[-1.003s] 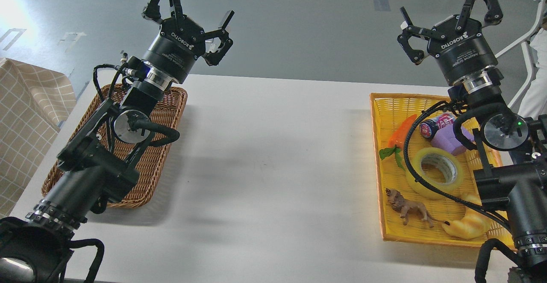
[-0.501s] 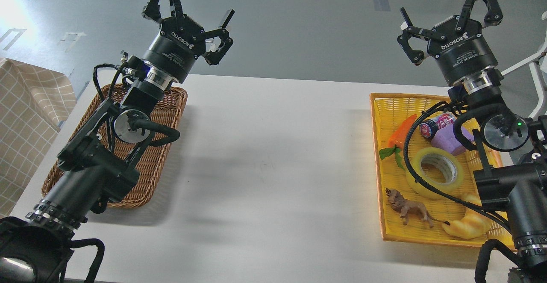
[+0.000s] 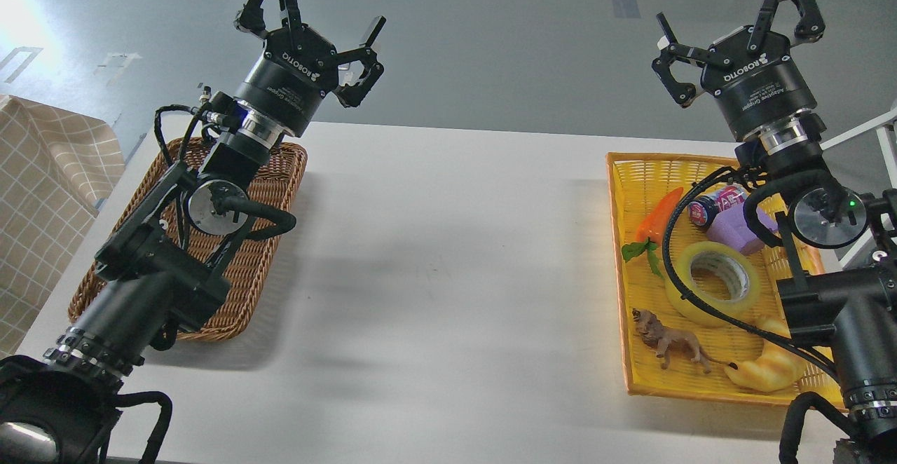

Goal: Place and transfer tape with both arms

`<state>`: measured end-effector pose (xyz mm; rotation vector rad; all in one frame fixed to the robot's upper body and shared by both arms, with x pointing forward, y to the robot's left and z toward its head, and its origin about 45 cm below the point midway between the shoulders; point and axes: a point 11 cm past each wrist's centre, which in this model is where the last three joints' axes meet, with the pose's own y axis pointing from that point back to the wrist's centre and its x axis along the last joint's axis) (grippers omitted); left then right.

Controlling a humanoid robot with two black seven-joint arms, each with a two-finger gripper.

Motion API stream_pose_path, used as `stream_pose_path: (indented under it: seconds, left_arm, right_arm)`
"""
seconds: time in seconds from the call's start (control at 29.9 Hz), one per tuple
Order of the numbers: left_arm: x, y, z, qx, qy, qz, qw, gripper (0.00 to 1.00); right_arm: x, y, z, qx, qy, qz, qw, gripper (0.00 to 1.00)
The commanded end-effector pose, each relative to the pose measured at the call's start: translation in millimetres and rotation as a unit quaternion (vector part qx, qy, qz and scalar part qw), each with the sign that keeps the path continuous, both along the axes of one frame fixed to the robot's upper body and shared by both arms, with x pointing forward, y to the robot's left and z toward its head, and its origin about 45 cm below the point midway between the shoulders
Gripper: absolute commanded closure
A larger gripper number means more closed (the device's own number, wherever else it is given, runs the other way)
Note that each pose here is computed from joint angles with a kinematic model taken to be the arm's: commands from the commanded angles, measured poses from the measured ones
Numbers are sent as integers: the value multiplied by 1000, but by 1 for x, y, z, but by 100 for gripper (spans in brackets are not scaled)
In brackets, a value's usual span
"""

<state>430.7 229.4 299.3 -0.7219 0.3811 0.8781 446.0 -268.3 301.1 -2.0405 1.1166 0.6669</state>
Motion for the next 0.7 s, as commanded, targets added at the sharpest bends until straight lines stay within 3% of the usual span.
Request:
stream_pose_path:
  seconds: [0.0, 0.67]
  left_arm:
    - [0, 1, 0, 1, 1, 1, 1000, 2]
    - [0, 1, 0, 1, 1, 1, 1000, 2]
  right_arm:
    - [0, 0, 0, 0, 0, 0, 1000, 0]
    - [-1, 0, -1, 0, 1, 0, 1000, 0]
